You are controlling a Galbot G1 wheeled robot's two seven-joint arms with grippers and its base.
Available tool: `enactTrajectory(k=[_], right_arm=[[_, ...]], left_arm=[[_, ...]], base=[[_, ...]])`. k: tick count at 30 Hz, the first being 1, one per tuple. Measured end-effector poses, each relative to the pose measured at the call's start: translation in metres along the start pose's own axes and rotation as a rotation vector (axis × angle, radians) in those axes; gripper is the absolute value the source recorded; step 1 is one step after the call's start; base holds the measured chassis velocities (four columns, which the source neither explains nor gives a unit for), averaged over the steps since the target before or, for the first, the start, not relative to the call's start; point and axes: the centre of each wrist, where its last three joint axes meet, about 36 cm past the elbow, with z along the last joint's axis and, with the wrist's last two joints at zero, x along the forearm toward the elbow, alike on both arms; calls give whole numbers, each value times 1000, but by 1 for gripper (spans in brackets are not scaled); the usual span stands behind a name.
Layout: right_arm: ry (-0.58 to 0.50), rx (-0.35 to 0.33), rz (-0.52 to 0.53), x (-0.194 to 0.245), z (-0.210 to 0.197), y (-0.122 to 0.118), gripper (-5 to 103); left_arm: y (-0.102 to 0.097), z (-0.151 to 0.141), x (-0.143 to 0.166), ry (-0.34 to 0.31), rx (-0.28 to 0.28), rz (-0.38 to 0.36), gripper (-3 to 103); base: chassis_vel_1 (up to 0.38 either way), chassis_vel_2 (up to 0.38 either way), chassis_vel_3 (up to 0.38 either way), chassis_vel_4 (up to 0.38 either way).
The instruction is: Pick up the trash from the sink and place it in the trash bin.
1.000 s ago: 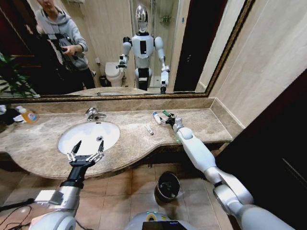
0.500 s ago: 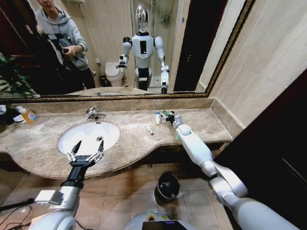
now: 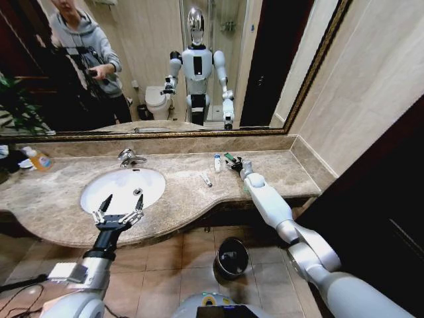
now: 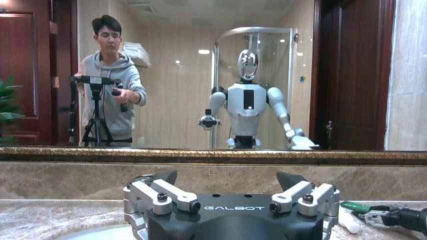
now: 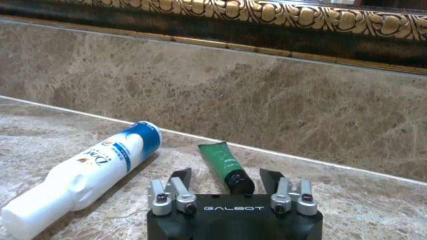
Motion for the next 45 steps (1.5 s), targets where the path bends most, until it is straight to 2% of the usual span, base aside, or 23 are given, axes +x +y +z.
enactTrajectory(k=[3,6,7,10,11,13,16,18,28,31,38,39,43,45], right_arm=[[-3,-3,0,2,1,1,60],[-4,-5,3,3,1,0,56],[-5,-9,8,4,-1,-1,48],[-4,-13,14,5,-2,-3,48],[-4,-14,18,6,-3,-4,40],[-4,-17,21,7,-4,-6,32],[-4,-23,22,9,-5,-8,28],[-5,-27,23,10,-6,-9,21],[-44,-29,18,32,-11,-15,20],[-83,-30,9,53,-14,-18,20],[-172,28,-27,121,-11,-35,20],[-172,28,-27,121,-11,-35,20],[-183,33,-38,177,9,-35,20],[-178,34,-40,191,15,-34,20]], left_arm=[[0,0,0,0,0,0,100],[0,0,0,0,0,0,100],[0,0,0,0,0,0,100],[0,0,0,0,0,0,100],[0,0,0,0,0,0,100],[0,0,0,0,0,0,100],[0,0,0,0,0,0,100],[0,0,0,0,0,0,100],[0,0,0,0,0,0,100],[0,0,0,0,0,0,100],[0,0,0,0,0,0,100],[0,0,0,0,0,0,100],[0,0,0,0,0,0,100],[0,0,0,0,0,0,100]], base=[[0,0,0,0],[0,0,0,0],[0,0,0,0],[0,0,0,0],[0,0,0,0],[0,0,0,0],[0,0,0,0],[0,0,0,0],[0,0,0,0],[0,0,0,0],[0,0,0,0],[0,0,0,0],[0,0,0,0],[0,0,0,0]])
